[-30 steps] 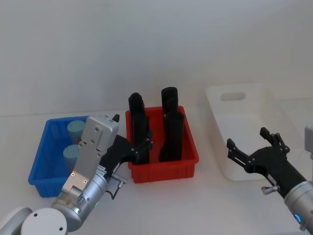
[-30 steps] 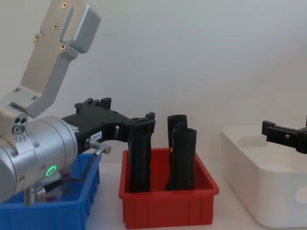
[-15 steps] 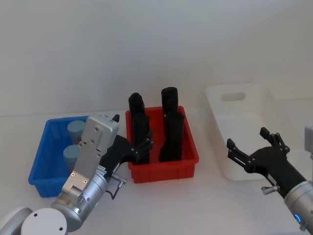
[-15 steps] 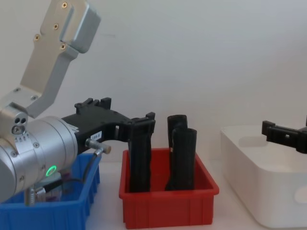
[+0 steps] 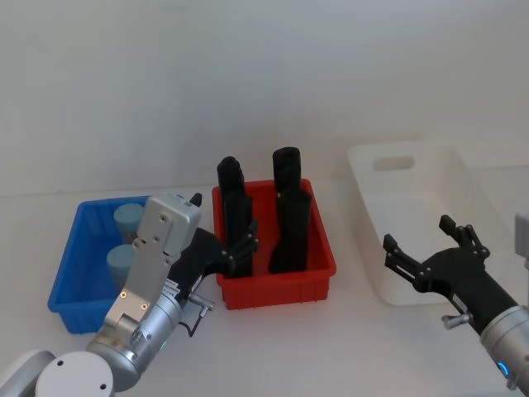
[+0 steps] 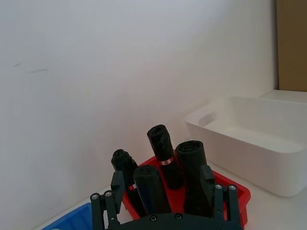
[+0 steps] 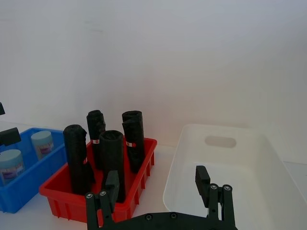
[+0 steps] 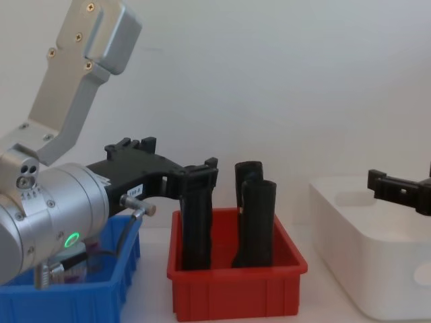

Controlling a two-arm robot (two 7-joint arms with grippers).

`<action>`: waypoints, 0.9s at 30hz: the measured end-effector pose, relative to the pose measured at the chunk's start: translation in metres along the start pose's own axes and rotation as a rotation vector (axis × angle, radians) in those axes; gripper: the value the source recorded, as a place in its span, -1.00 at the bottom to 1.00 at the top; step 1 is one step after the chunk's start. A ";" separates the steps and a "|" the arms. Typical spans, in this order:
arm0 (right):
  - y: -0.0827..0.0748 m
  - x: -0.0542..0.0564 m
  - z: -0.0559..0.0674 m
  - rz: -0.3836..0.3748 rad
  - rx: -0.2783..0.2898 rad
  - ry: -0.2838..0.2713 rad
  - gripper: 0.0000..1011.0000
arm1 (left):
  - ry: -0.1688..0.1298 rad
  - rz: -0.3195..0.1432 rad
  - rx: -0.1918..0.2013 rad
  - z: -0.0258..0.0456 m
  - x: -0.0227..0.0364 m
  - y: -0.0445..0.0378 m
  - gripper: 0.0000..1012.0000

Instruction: Pick the cotton swabs from the blue box and place them into the white box.

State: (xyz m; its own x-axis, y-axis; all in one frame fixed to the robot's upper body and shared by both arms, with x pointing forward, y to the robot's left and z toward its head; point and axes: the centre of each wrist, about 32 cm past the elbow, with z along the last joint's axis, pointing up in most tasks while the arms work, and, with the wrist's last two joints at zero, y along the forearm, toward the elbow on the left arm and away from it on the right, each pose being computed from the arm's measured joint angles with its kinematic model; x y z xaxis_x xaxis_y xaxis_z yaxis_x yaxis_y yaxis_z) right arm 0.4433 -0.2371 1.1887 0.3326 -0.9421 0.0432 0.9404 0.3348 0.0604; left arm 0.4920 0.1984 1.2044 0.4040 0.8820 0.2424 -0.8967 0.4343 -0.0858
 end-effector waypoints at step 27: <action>0.000 0.000 0.000 0.000 0.000 0.000 0.98 | 0.000 0.000 0.000 0.0001 0.0003 0.0000 0.98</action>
State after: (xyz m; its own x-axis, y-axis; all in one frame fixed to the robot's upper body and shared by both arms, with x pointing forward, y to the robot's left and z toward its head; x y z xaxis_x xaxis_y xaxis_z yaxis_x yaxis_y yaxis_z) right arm 0.4433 -0.2371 1.1887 0.3326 -0.9421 0.0432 0.9404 0.3348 0.0603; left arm 0.4921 0.1987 1.2045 0.4037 0.8822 0.2423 -0.8968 0.4340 -0.0861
